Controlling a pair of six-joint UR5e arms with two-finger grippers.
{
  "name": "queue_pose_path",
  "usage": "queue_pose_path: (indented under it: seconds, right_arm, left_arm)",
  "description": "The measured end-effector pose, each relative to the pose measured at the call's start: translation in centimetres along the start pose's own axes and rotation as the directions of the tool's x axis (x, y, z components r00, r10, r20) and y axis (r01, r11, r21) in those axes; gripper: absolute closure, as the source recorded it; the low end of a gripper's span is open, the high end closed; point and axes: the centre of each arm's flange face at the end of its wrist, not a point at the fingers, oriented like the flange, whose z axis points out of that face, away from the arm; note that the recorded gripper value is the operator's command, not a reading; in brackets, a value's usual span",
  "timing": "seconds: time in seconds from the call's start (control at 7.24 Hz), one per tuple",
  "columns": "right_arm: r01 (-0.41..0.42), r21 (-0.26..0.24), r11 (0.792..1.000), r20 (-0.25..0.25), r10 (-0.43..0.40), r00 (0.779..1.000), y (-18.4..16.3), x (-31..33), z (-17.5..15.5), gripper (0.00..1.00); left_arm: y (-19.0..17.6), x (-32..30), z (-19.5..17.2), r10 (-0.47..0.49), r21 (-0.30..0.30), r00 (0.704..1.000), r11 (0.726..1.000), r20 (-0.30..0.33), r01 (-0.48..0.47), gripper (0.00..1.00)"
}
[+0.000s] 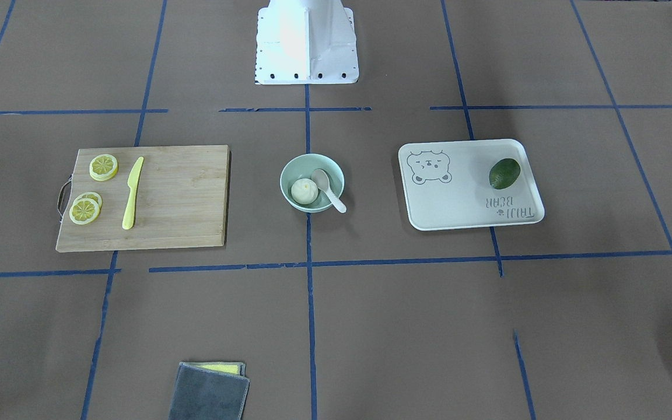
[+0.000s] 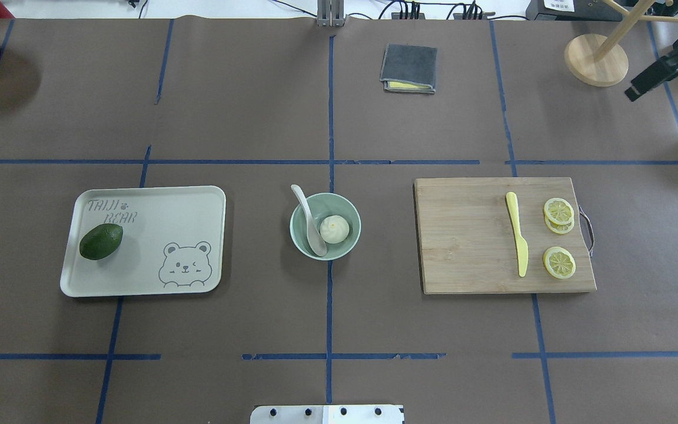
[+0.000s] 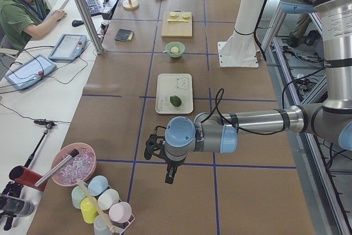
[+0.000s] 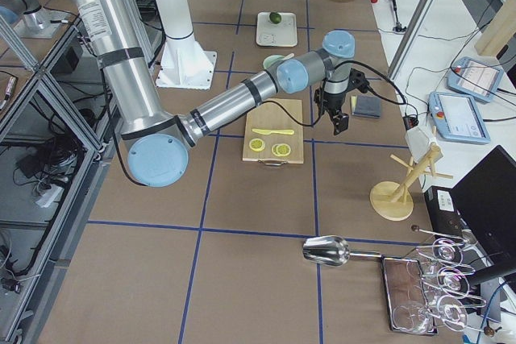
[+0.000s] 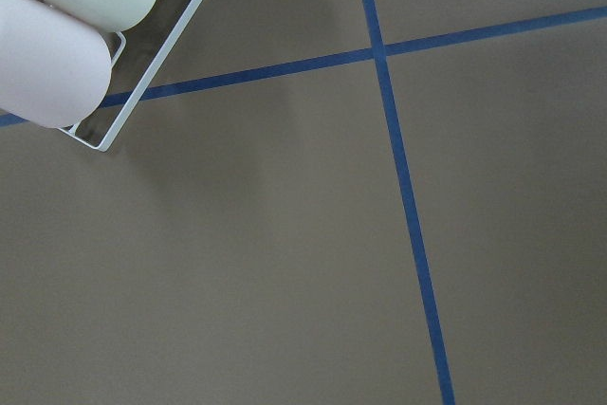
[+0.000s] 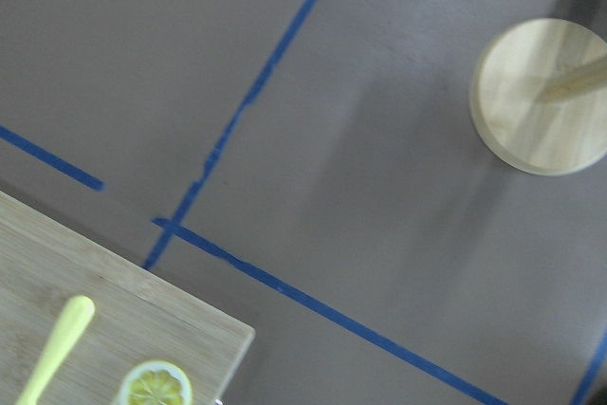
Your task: Put spoon and bun in bowl
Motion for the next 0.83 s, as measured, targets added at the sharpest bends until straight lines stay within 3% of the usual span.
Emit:
queue_pose_path:
  seconds: [0.14, 0.41, 0.69, 0.83]
  right_arm:
    - [-0.008, -0.018, 1.0, -0.008, 0.008, 1.0, 3.7, 4.6, 0.0, 0.0]
    - [-0.087, -0.04, 0.995, 0.025, 0.088, 0.996, 12.8, 11.4, 0.1, 0.0]
    - [-0.184, -0.08, 0.98, 0.038, 0.187, 0.982, 20.9, 14.4, 1.6, 0.0]
    - [-0.208, -0.099, 0.973, 0.03, 0.212, 0.977, 23.0, 14.9, 2.2, 0.0]
  left_arm:
    - [-0.4, 0.5, -0.1, 0.011, 0.0, 1.0, 1.0, 0.002, -0.011, 0.0]
    - [-1.3, 1.5, 0.7, 0.036, -0.027, 0.999, 0.999, 0.031, -0.035, 0.0]
    - [-1.6, 1.9, 1.2, 0.004, -0.045, 0.999, 0.999, 0.041, -0.002, 0.0]
    - [-1.8, 2.2, 1.1, -0.017, -0.058, 0.999, 0.998, 0.04, 0.02, 0.0]
